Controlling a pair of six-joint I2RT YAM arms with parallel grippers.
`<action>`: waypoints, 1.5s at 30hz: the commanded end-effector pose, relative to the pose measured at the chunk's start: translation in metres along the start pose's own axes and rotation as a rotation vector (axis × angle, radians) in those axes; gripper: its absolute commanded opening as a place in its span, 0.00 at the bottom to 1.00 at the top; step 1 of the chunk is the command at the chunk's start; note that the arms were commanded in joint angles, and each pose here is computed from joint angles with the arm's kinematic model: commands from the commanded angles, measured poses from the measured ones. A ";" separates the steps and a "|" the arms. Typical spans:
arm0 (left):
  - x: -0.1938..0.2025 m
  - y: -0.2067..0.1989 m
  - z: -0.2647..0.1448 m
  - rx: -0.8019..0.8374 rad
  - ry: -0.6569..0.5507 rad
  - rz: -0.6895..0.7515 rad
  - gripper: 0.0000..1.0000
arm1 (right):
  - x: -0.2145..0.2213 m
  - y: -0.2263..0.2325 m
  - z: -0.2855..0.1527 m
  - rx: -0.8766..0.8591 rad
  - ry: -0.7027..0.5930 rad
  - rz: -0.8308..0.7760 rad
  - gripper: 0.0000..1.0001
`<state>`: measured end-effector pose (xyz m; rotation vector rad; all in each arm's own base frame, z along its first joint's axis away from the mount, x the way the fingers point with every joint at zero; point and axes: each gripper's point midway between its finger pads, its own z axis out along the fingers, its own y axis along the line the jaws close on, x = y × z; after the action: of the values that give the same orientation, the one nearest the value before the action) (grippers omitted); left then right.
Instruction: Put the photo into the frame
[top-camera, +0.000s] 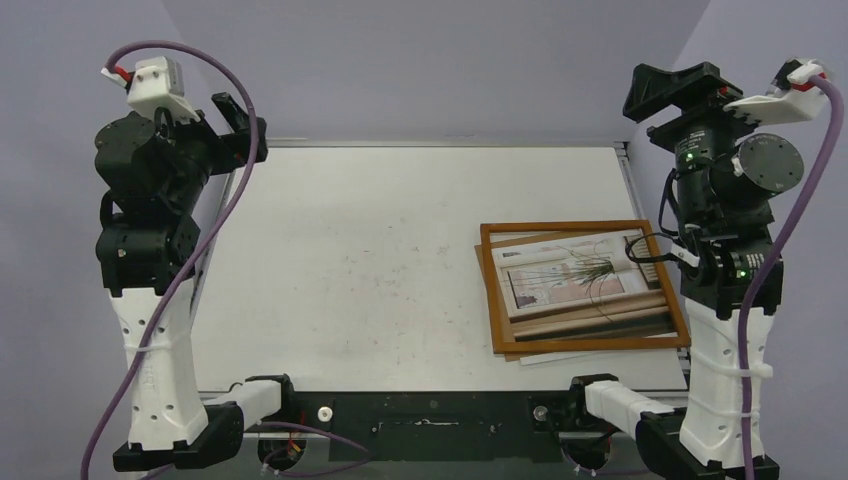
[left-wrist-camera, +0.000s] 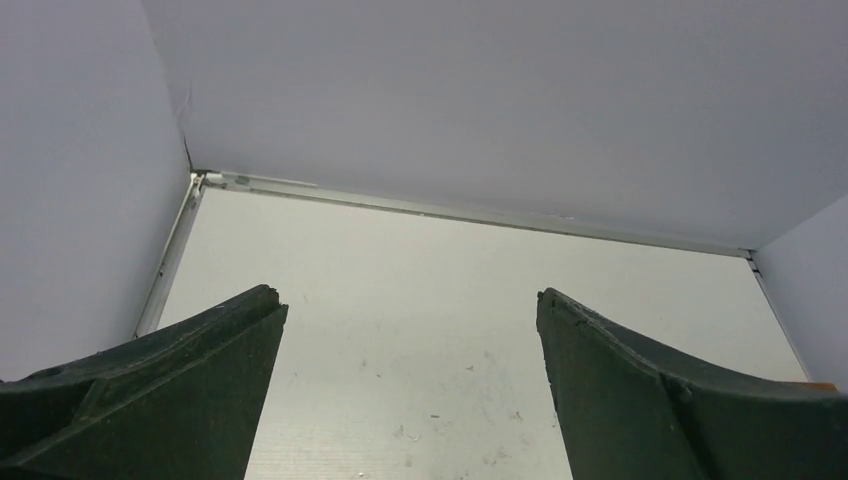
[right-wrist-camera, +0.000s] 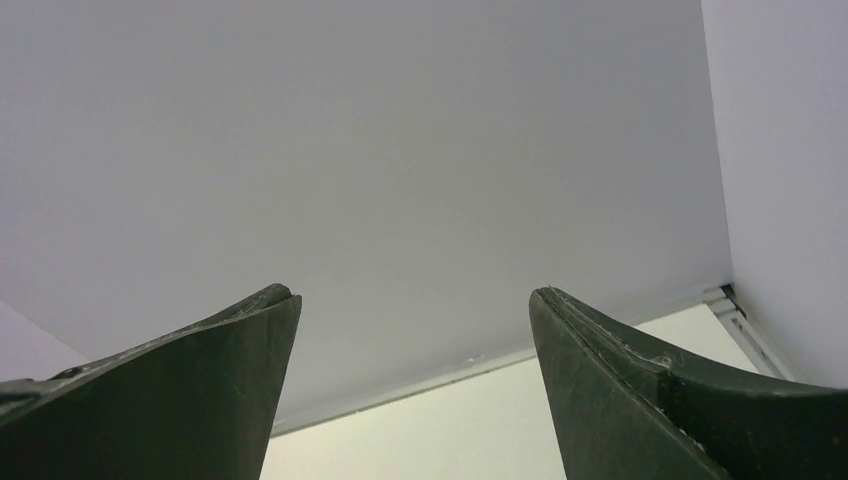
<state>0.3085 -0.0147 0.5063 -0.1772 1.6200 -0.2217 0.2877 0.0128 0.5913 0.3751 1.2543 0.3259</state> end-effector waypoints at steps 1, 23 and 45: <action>0.003 -0.003 0.011 0.022 -0.028 -0.013 0.97 | 0.042 -0.020 0.016 0.077 0.095 -0.001 0.90; 0.264 0.000 0.101 0.123 0.534 -0.254 0.97 | 0.421 -0.162 0.082 0.539 1.019 0.089 0.83; 0.325 -0.013 0.142 0.116 0.611 -0.333 0.95 | 0.455 -0.265 0.024 1.281 0.831 0.181 0.63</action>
<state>0.4094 -0.1067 0.1653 -0.3502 2.2554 -0.6539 0.4589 -0.0008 0.0607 1.4357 2.3343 -0.2213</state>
